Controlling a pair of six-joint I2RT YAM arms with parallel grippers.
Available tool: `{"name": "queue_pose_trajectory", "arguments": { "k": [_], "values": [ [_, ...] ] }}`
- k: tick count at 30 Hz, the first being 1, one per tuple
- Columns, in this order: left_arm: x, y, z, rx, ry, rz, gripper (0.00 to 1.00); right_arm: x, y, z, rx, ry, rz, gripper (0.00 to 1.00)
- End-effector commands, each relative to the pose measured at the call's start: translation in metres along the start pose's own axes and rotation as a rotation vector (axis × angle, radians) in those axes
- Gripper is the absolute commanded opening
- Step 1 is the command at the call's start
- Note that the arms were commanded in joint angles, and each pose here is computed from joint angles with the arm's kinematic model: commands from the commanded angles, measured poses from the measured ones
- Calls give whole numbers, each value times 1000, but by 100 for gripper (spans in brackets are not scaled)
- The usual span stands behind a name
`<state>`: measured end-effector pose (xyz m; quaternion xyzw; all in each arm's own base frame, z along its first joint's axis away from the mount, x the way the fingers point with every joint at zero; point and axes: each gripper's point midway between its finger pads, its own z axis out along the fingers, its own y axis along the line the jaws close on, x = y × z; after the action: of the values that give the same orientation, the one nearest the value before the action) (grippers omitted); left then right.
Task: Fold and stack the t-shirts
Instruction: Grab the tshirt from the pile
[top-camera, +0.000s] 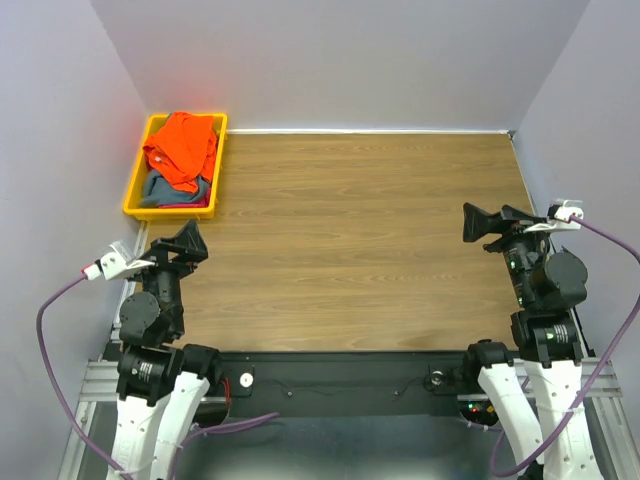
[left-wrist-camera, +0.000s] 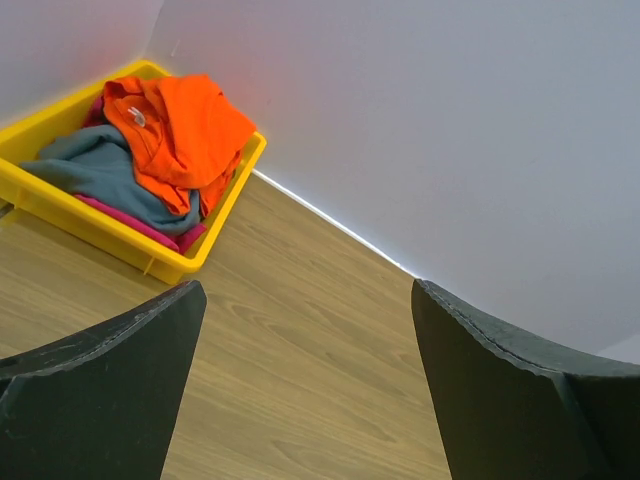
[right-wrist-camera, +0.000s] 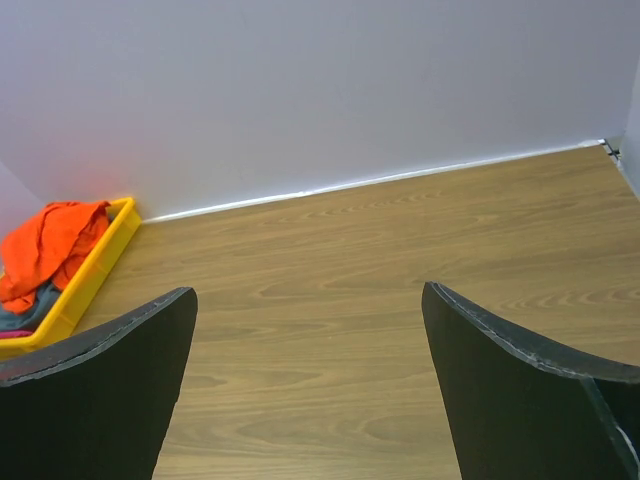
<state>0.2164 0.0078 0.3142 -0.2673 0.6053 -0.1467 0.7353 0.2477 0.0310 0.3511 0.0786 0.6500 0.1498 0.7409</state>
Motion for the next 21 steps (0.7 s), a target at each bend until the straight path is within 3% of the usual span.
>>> {"name": "queue_pose_trajectory", "arguments": {
  "k": [1, 7, 13, 21],
  "values": [
    [-5, -7, 5, 16, -19, -21, 95, -8, 2, 0, 0, -28, -1, 100],
    [6, -9, 13, 7, 30, -7, 94, -3, -5, 1, 39, -26, 23, 100],
    [40, -8, 37, -45, 171, 29, 92, 13, -4, 1, 23, 12, 56, 100],
    [76, -11, 107, -166, 290, 91, 90, 38, -9, -2, 31, 53, 102, 100]
  ]
}}
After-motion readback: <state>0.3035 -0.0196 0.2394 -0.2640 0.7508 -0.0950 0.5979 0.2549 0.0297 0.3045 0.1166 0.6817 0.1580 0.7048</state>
